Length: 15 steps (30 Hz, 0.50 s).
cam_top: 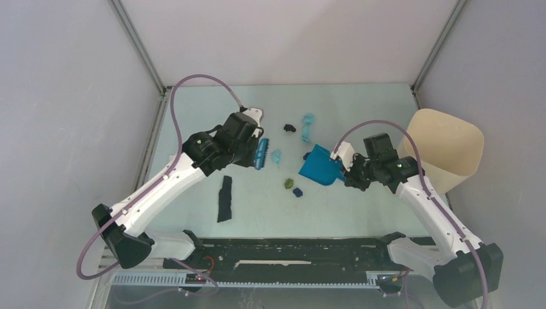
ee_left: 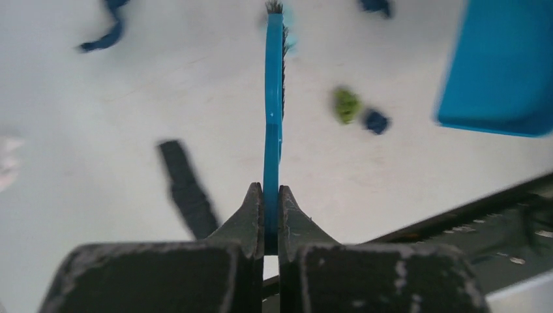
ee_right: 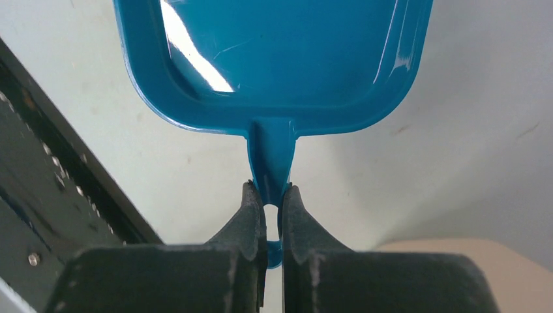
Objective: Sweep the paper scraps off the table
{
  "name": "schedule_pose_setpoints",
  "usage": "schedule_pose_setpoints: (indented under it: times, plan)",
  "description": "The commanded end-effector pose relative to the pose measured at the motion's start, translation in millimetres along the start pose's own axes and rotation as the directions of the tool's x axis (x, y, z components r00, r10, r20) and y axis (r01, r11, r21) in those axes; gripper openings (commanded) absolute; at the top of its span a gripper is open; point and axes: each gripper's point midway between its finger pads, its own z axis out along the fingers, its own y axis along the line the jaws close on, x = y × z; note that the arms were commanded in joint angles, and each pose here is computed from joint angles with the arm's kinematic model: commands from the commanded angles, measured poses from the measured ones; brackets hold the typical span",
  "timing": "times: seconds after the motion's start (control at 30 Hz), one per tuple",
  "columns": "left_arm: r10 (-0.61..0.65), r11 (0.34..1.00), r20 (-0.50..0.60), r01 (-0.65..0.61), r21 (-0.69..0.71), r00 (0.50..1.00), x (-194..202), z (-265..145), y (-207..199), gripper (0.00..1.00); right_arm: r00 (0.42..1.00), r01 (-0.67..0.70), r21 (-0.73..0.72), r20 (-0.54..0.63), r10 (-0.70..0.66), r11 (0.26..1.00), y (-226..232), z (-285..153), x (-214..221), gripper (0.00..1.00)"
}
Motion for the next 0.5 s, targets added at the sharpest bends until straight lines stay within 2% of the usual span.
schedule_pose_setpoints:
  times: [0.0, 0.17, 0.4, 0.47]
  plan:
    - [0.169, 0.934, -0.125, -0.200, -0.297, 0.978, 12.9, -12.8, 68.0, 0.00, 0.963, 0.105, -0.044, -0.244, -0.113, 0.993, 13.7, -15.2, 49.7, 0.02]
    - [0.213, 0.872, -0.201, -0.279, -0.401, 0.956, 6.3, 7.6, 82.2, 0.00, 0.902, 0.120, -0.109, -0.402, -0.154, 0.987, 33.3, -14.8, 74.0, 0.05]
    - [0.280, 0.794, -0.292, -0.392, -0.465, 0.915, -23.6, 54.4, 82.7, 0.00, 0.816, 0.102, -0.141, -0.554, -0.164, 0.985, 46.2, 2.5, 100.4, 0.00]
    - [0.249, 0.807, -0.345, -0.391, -0.443, 0.905, -24.1, 67.5, 84.6, 0.00, 0.806, 0.086, -0.153, -0.570, -0.159, 0.984, 48.8, 5.9, 103.6, 0.00]
